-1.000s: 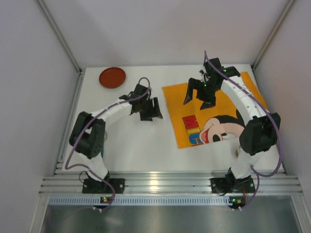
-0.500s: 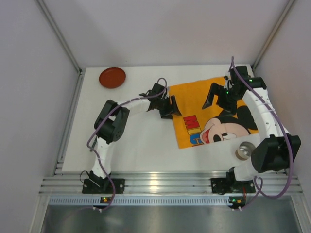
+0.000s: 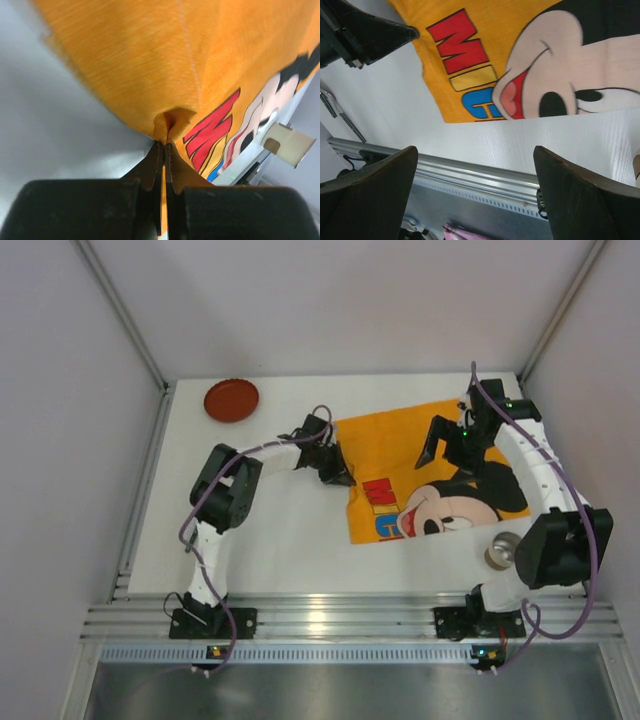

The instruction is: Set the dinner table for one person

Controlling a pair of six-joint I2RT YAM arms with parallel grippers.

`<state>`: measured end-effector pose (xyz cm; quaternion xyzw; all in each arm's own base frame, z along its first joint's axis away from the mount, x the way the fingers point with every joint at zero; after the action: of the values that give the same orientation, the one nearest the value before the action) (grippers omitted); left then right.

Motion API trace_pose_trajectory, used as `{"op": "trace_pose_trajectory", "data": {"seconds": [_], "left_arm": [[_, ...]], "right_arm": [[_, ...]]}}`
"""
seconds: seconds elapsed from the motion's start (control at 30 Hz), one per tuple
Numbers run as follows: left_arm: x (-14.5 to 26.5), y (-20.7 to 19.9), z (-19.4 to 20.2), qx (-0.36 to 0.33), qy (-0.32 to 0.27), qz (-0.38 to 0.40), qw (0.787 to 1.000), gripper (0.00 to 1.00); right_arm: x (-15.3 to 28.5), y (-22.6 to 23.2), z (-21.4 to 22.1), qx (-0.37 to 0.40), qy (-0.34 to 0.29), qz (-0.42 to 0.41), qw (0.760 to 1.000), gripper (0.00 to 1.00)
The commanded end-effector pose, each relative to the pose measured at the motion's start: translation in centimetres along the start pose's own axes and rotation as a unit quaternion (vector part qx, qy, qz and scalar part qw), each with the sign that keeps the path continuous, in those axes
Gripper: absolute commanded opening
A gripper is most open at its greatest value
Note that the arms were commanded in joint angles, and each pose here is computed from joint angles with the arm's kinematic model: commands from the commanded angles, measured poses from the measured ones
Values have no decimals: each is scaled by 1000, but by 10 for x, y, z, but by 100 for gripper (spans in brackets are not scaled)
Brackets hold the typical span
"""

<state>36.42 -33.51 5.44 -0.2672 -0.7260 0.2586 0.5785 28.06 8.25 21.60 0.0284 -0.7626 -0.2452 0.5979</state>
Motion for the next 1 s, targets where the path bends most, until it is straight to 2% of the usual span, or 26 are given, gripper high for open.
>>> {"op": "trace_pose_trajectory", "data": {"seconds": [0.0,0.03,0.1,0.13,0.23,0.27,0.4,0.5,0.73,0.97], "left_arm": [[55,70,-27,84,-58,-73,992,0],[78,94,-30,110,-76,-87,987,0],[98,118,-28,124,-85,-113,982,0],[116,128,-35,113,-99,-123,981,0],[139,146,-31,86,-86,-166,979,0],[144,149,-23,85,-67,-181,978,0],[159,156,-18,47,-52,-226,972,0],[167,158,-7,54,-40,-247,967,0],[195,159,11,78,-69,-303,947,0],[217,166,-12,45,-81,-378,921,0]], "right_arm": [[1,4,-10,-8,-18,-14,1000,100],[-1,5,-10,-10,-16,-16,1000,100],[-3,6,-12,-12,-16,-19,1000,100],[-4,7,-13,-12,-15,-21,1000,100],[-9,8,-18,-14,-14,-22,1000,100],[-12,8,-21,-16,-13,-21,1000,100],[-22,11,-27,-24,-10,-30,999,100],[-32,13,-29,-27,-5,-34,999,100],[-60,23,-24,-26,14,-40,999,100],[-75,39,-19,-4,34,-48,998,100]]}}
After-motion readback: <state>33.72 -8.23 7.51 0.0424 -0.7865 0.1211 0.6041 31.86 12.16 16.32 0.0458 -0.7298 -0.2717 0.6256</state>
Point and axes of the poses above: each gripper's point midway between its finger pads, its own x axis back along the fingers, its own y axis along the line the jaws close on, z = x × y, the point moved 4 cm from there along x, back along the fingers, and after that the axes turned 3 degrees about -x, right-handed, at the moved point
